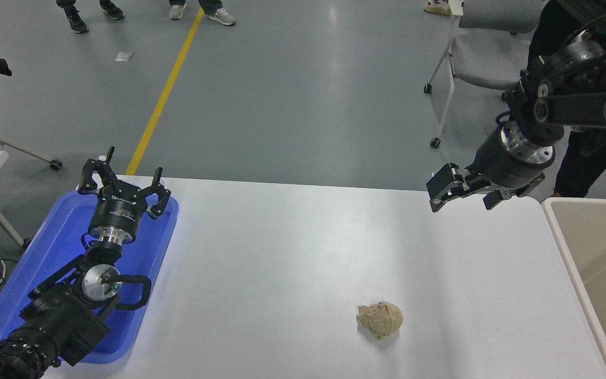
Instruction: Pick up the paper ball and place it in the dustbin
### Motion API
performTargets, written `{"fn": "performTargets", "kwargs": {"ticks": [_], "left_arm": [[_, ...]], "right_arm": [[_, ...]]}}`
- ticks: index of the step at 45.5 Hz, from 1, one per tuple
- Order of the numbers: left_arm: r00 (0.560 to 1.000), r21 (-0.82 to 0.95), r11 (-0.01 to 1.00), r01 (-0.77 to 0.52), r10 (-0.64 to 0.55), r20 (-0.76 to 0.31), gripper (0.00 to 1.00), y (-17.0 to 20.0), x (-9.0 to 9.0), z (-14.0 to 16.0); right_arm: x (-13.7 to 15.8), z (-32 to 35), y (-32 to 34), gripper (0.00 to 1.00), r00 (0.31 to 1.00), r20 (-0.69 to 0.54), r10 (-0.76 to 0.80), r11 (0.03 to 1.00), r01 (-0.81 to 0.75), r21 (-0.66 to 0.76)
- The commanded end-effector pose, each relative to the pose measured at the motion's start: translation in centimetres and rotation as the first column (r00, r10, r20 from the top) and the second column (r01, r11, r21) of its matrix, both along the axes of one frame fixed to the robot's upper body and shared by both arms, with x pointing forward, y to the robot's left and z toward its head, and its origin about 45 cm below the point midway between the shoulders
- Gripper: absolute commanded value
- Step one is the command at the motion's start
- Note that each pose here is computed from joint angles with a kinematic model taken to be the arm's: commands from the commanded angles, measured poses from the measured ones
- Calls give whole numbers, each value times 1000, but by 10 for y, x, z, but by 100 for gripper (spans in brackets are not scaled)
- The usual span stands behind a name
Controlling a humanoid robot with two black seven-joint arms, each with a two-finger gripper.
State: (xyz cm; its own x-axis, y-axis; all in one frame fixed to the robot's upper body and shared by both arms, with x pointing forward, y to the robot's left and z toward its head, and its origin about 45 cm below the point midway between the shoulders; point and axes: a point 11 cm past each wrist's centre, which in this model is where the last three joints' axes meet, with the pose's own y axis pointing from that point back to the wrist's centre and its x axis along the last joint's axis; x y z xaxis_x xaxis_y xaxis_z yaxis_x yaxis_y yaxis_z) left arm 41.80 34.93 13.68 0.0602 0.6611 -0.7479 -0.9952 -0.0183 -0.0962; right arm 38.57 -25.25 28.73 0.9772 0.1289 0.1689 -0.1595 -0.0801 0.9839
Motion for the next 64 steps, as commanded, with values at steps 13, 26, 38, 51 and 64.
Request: {"fn": "performTargets", "kwargs": {"ticks": [13,26,38,51,64], "left_arm": [[1000,-1,1000,1,-1,1,100,0,0,0],[1000,0,1000,0,0,0,100,0,0,0],[1000,0,1000,0,0,0,100,0,0,0],[1000,0,1000,0,0,0,100,0,0,0],[1000,0,1000,0,0,0,100,0,0,0]], "right_arm": [[-28,-92,33,100,999,-51,10,998,-6,65],[-50,-131,35,100,996,-91,-5,994,15,106],[-60,-146,40,100,994,-106,-16,990,31,141],[-67,-156,43,100,992,-116,-48,982,68,175],[-68,-168,40,100,993,-70,-100,970,113,216]]}}
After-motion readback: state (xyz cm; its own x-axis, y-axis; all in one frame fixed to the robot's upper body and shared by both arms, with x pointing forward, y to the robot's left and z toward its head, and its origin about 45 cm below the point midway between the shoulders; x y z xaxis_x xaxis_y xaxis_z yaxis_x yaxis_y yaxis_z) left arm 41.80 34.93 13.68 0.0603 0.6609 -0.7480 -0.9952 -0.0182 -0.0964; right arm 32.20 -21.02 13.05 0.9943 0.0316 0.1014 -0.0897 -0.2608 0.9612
